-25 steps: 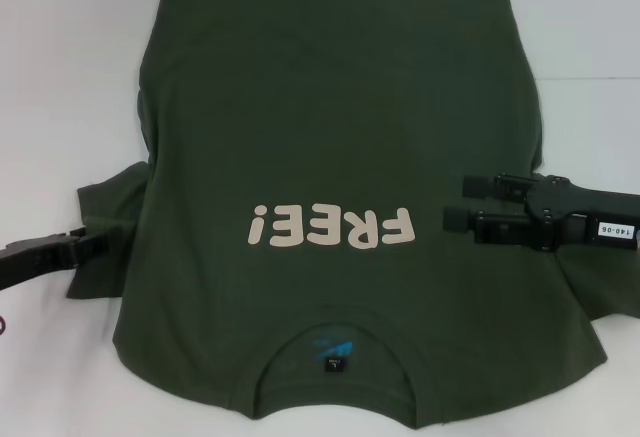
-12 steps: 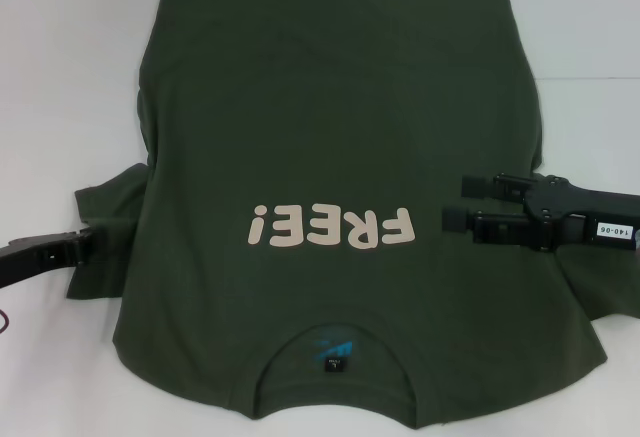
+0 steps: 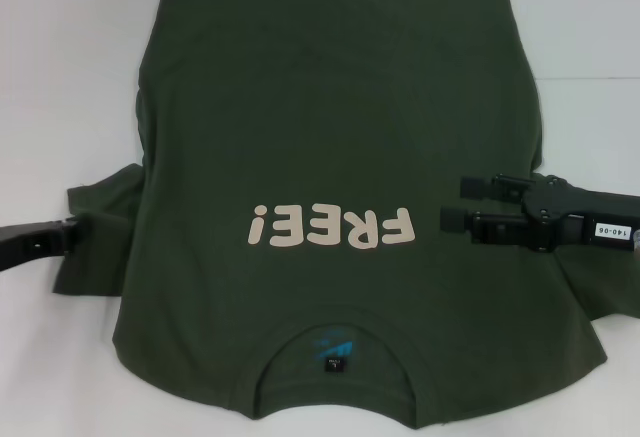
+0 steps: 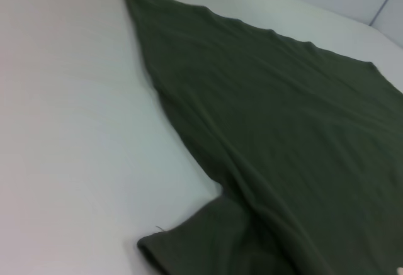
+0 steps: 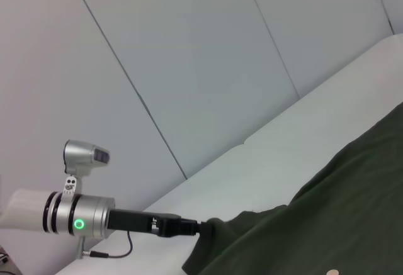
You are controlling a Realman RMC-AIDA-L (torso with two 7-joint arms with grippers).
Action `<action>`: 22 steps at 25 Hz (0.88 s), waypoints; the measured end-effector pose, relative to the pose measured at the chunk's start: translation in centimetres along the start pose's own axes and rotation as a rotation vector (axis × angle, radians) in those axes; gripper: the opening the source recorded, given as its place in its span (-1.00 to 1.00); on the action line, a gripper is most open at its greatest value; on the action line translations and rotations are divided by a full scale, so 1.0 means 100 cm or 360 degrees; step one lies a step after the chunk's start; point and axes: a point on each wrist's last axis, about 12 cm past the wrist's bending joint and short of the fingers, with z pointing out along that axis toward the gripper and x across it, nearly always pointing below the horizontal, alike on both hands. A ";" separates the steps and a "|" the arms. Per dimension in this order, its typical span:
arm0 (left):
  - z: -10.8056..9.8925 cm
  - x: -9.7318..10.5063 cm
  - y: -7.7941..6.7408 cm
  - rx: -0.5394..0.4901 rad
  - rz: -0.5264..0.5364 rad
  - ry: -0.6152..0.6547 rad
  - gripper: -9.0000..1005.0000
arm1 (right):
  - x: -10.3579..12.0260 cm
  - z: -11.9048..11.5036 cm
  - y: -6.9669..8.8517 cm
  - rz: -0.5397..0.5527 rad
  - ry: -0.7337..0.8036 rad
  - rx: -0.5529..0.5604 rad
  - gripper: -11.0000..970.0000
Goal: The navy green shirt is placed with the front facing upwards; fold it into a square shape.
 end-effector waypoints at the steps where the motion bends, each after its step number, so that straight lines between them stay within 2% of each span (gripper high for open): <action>1: -0.002 -0.002 0.002 -0.0017 0.0008 -0.0002 -0.98 | 0.000 0.000 0.000 0.0002 -0.0001 0.0000 0.90; 11: -0.017 -0.028 0.019 -0.0190 0.0122 -0.0060 -0.98 | 0.004 0.001 0.001 0.0031 -0.0010 -0.0003 0.90; 22: -0.016 -0.042 0.024 -0.0280 0.0186 -0.0071 -0.96 | 0.006 0.002 0.000 0.0049 -0.0014 0.0001 0.89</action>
